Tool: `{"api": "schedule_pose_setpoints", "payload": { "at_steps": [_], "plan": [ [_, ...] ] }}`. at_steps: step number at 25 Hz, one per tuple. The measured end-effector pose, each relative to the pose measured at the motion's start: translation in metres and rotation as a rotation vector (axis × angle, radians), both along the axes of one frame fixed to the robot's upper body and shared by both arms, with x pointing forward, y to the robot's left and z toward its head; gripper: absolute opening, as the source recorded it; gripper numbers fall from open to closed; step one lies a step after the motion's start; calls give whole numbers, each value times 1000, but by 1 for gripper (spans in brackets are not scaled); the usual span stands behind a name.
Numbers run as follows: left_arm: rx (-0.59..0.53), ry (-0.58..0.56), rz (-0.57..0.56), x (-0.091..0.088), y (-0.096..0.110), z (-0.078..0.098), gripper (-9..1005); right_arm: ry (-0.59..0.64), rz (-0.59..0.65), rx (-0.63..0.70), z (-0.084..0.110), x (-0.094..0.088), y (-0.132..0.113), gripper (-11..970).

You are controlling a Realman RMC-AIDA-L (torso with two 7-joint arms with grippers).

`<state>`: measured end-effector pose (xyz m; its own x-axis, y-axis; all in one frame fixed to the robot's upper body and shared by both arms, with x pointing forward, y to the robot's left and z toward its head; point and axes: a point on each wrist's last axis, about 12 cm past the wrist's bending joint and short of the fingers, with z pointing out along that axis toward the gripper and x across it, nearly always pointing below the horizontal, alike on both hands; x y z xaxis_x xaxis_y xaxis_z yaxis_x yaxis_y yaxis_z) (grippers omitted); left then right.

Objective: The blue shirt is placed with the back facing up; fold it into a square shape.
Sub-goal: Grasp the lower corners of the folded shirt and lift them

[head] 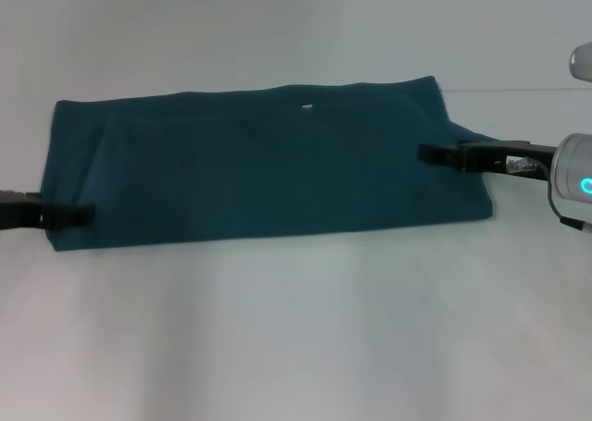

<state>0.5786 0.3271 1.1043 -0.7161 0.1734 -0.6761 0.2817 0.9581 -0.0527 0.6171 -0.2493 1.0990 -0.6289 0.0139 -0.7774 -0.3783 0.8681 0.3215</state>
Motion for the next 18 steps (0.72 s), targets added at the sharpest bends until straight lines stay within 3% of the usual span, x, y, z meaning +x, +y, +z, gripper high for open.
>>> {"api": "schedule_pose_setpoints", "payload": {
  "at_steps": [18],
  "plan": [
    [40,24,-65,3,-12,1,847,-1,-14,-22,-8,7,2,760]
  ]
}}
